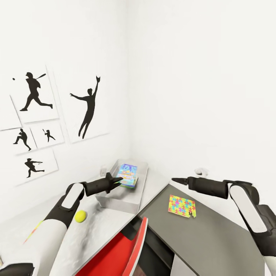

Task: Put all the toys in the child's room - the three board games (two on the bed and one on the table), the two jigsaw puzzles on the table, and the tennis ball on the table - inside the toy box on the table in the child's room.

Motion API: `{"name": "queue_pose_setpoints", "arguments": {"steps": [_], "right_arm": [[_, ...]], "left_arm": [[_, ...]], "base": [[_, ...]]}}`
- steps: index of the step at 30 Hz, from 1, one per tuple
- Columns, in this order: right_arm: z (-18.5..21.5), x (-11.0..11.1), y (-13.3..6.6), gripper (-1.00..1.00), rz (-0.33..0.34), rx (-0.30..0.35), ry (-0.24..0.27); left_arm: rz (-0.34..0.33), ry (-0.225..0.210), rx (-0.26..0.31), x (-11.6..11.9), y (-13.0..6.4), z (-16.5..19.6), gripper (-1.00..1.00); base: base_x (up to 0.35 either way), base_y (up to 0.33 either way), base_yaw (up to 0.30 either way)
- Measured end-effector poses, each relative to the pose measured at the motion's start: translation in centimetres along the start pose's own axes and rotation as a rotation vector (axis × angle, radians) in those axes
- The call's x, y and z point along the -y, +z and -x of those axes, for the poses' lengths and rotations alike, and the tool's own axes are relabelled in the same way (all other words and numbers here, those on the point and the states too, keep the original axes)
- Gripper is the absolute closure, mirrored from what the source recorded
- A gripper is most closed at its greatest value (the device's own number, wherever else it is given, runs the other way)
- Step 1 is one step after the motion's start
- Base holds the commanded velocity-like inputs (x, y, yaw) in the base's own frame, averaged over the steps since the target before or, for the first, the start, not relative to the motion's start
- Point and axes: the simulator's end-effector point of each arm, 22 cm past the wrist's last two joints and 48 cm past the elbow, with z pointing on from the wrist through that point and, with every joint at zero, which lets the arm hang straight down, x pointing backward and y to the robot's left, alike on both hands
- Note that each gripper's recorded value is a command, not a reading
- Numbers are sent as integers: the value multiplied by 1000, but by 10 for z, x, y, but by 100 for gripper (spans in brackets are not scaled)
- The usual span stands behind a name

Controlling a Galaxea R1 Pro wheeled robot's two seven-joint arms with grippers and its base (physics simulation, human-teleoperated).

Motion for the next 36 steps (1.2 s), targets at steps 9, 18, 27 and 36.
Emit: {"name": "queue_pose_setpoints", "arguments": {"steps": [9, 18, 27, 36], "right_arm": [[-2, -16, 7, -100, 65, -6, 33], [0, -19, 5, -100, 74, 1, 34], [1, -19, 4, -100, 74, 5, 35], [4, -22, 2, -100, 95, 11, 49]], "left_arm": [[-9, 5, -8, 3, 3, -4, 100], [-30, -1, -28, 11, 15, -16, 100], [-107, 63, -115, 38, 36, -59, 100], [-168, 146, -163, 50, 47, -103, 100]], "base": [[0, 0, 0], [0, 0, 0], [0, 0, 0], [0, 0, 0]]}}
